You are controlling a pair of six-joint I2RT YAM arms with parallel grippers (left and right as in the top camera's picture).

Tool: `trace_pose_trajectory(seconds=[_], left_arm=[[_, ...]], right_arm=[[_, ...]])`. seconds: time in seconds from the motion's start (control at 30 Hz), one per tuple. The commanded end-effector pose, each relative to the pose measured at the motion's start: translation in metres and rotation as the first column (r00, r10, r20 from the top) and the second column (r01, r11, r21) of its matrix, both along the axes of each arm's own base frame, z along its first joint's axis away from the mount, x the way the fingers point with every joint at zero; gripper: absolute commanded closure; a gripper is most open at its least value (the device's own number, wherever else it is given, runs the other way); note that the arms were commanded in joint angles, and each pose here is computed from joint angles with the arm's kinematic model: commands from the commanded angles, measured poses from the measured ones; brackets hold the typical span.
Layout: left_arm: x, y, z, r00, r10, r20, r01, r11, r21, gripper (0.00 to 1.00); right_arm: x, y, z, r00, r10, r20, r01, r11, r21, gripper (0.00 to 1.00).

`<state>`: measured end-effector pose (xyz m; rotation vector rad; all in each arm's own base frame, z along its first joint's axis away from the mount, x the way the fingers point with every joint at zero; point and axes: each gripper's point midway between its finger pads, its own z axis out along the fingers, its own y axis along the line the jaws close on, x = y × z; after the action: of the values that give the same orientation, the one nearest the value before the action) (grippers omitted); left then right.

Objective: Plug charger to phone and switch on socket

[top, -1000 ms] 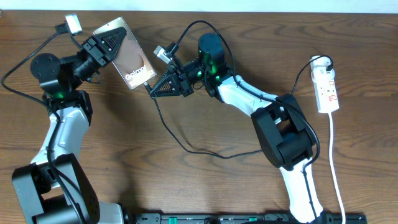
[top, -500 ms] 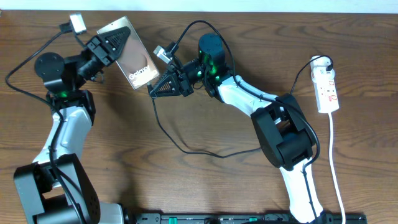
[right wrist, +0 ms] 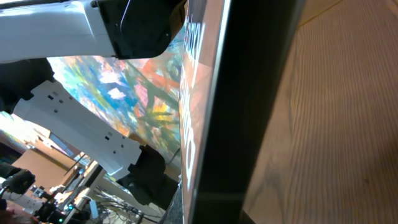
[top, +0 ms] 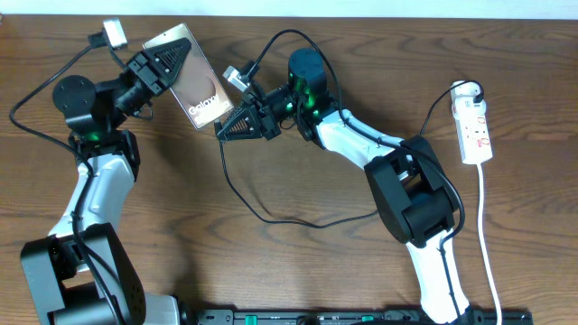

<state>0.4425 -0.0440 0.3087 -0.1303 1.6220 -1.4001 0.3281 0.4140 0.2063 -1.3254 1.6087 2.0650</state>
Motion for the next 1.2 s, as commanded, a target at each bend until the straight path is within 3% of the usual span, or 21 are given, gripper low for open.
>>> trace_pose_trajectory(seconds=[0.0, 0.5, 1.03, 1.17], left_arm=[[-0.005, -0.011, 0.013, 0.999, -0.047, 0.024, 0.046, 0.999, 0.005, 0.93], [-0.024, -0.02, 0.006, 0.983, -0.179, 0.035, 0.176, 0.982, 0.066, 0.93], [-0.03, -0.007, 0.004, 0.981, -0.191, 0.028, 0.189, 0.979, 0.079, 0.92], [-0.022, -0.001, 0.006, 0.99, -0.137, 0.034, 0.135, 0.989, 0.066, 0.93]], right_arm=[[0.01, 0.005, 0.005, 0.998, -0.063, -0.006, 0.063, 0.998, 0.002, 0.99], [0.006, -0.002, 0.004, 1.0, -0.025, -0.008, 0.025, 1.0, -0.003, 0.99], [0.008, -0.002, 0.004, 1.0, -0.03, -0.008, 0.03, 1.0, -0.003, 0.99], [0.006, -0.001, 0.004, 1.0, -0.027, -0.008, 0.027, 1.0, -0.003, 0.99]])
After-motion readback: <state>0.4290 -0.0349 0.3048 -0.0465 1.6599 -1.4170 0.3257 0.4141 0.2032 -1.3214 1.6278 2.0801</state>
